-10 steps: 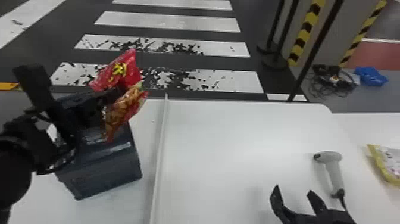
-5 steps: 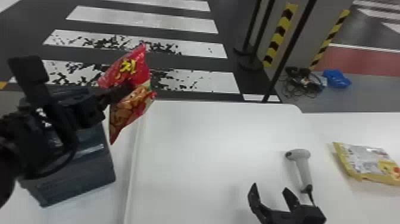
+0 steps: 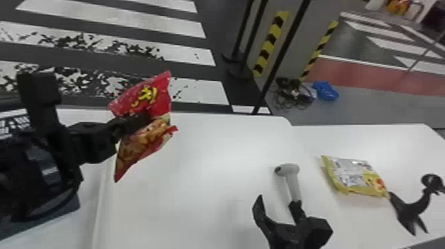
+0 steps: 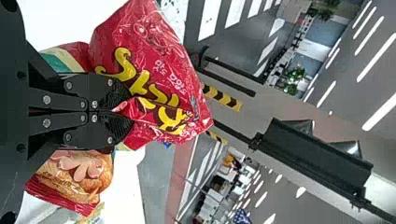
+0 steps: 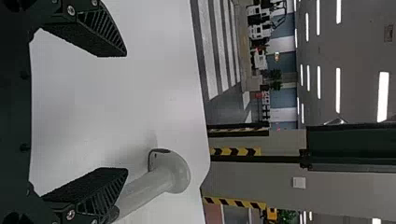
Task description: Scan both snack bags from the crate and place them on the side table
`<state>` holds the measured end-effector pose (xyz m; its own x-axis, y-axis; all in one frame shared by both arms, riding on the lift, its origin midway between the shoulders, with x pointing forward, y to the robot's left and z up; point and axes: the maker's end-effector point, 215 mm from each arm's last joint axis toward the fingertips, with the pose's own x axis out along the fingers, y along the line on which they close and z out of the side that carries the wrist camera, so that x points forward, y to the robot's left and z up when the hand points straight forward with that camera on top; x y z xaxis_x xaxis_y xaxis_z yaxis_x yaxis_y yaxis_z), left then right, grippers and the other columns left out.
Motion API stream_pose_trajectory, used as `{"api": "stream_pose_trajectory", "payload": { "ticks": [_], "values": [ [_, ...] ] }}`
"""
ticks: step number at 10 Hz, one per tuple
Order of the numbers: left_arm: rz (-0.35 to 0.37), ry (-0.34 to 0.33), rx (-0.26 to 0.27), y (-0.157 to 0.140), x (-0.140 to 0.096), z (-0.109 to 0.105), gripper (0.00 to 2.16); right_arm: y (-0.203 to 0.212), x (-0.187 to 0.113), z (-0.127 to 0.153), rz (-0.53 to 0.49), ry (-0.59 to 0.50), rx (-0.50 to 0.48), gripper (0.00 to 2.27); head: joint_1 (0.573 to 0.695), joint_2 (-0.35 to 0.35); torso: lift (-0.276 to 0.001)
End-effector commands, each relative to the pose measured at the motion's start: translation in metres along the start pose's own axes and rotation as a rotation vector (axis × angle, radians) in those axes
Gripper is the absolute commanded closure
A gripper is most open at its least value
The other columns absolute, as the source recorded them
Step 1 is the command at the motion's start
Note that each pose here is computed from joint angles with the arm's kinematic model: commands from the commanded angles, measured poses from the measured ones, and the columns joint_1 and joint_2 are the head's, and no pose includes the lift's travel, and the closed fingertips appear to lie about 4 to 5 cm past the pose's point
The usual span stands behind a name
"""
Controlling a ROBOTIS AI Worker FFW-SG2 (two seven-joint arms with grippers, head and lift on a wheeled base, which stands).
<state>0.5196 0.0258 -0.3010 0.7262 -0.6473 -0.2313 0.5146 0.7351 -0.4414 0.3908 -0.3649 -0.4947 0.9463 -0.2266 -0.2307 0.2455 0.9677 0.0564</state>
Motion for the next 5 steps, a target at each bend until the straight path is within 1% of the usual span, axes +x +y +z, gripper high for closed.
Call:
{"api": "stream_pose_trajectory", "payload": {
  "ticks": [1, 3, 4, 5],
  "values": [
    [-0.009, 0.047, 0.020, -0.016, 0.012, -0.024, 2.14, -0.005, 0.002, 0.013, -0.009, -0.019, 0.010, 0.12, 0.695, -0.350, -0.095],
    [-0.006, 0.125, 0.056, -0.028, 0.027, -0.063, 2.14, -0.003, -0.001, 0.037, 0.007, -0.072, 0.059, 0.11, 0.695, -0.350, -0.095],
    [0.005, 0.170, 0.079, -0.031, 0.034, -0.086, 2.14, 0.006, -0.006, 0.054, 0.049, -0.118, 0.097, 0.11, 0.695, -0.350, -0.095],
    [0.018, 0.204, 0.090, -0.030, 0.037, -0.104, 2.14, 0.018, -0.007, 0.064, 0.079, -0.137, 0.112, 0.11, 0.695, -0.350, -0.095]
  ]
}}
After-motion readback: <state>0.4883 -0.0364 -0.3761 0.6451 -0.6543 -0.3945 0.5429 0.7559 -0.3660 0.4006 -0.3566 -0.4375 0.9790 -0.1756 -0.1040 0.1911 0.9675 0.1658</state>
